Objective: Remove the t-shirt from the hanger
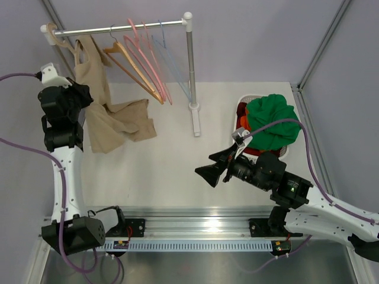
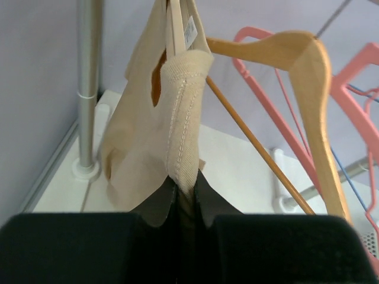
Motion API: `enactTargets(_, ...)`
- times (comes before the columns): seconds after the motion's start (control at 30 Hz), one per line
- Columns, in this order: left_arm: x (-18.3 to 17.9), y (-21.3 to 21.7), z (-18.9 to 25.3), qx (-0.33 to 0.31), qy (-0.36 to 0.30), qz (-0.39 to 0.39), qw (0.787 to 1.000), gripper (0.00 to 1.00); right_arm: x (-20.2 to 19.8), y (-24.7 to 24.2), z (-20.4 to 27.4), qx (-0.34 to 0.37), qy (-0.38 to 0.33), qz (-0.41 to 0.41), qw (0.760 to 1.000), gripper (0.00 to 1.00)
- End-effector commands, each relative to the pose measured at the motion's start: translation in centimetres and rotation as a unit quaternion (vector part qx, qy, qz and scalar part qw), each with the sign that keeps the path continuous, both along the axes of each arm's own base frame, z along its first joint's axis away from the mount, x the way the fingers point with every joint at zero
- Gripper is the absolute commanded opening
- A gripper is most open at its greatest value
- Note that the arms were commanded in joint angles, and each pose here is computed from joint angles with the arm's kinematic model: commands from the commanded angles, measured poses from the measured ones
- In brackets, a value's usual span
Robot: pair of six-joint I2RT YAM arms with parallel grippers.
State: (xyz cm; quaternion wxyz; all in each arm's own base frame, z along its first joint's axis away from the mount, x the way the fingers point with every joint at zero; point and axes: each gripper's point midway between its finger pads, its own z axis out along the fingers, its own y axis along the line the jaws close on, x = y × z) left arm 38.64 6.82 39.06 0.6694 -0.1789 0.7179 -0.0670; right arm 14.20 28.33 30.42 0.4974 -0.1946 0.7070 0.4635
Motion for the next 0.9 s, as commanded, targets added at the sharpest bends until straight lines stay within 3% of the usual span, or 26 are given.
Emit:
enactTargets(0.0, -2.4, -2.8, 4.2, 0.005, -0.099, -0.052, 0.994, 0.00, -0.2, 0.1, 3.4, 0.038, -0.023, 0.008, 0.999, 0.98)
enactTargets(0.1, -3.5, -3.3, 2.6, 0.004, -0.106, -0.050, 0.993, 0.00, 0.0, 0.4, 3.7, 0.034, -0.027, 0.008, 0.999, 0.98)
enactTargets(0.4, -7.3, -4.3, 3.5, 0.030, -0.149, -0.039, 0.988, 0.00, 0.1, 1.8, 4.0, 0.037, -0.025, 0.025, 0.999, 0.98)
enactTargets(0.5, -9.1, -5.3, 1.7, 0.008, -0.142, -0.050, 0.989, 0.00, 0.2, 2.2, 4.8, 0.046, -0.028, 0.026, 0.998, 0.98)
enactTargets(0.6, -11.3, -7.3, -0.9, -0.021, -0.136, -0.089, 0.986, 0.00, 0.7, 2.7, 6.1, 0.057, -0.020, 0.017, 0.998, 0.98)
enactTargets(0.63, -11.9, -8.0, -2.1, -0.032, -0.123, -0.105, 0.986, 0.00, 2.0, 2.5, 5.9, 0.053, -0.006, -0.020, 0.998, 0.98)
enactTargets(0.73, -14.3, -10.4, -4.5, -0.065, -0.112, -0.156, 0.979, 0.00, 3.6, 2.7, 8.8, 0.116, 0.009, -0.064, 0.991, 0.95)
enactTargets(0.87, -16.9, -13.6, -6.5, -0.073, -0.092, -0.224, 0.967, 0.00, 4.5, 6.1, 10.7, 0.163, 0.048, -0.049, 0.984, 0.86)
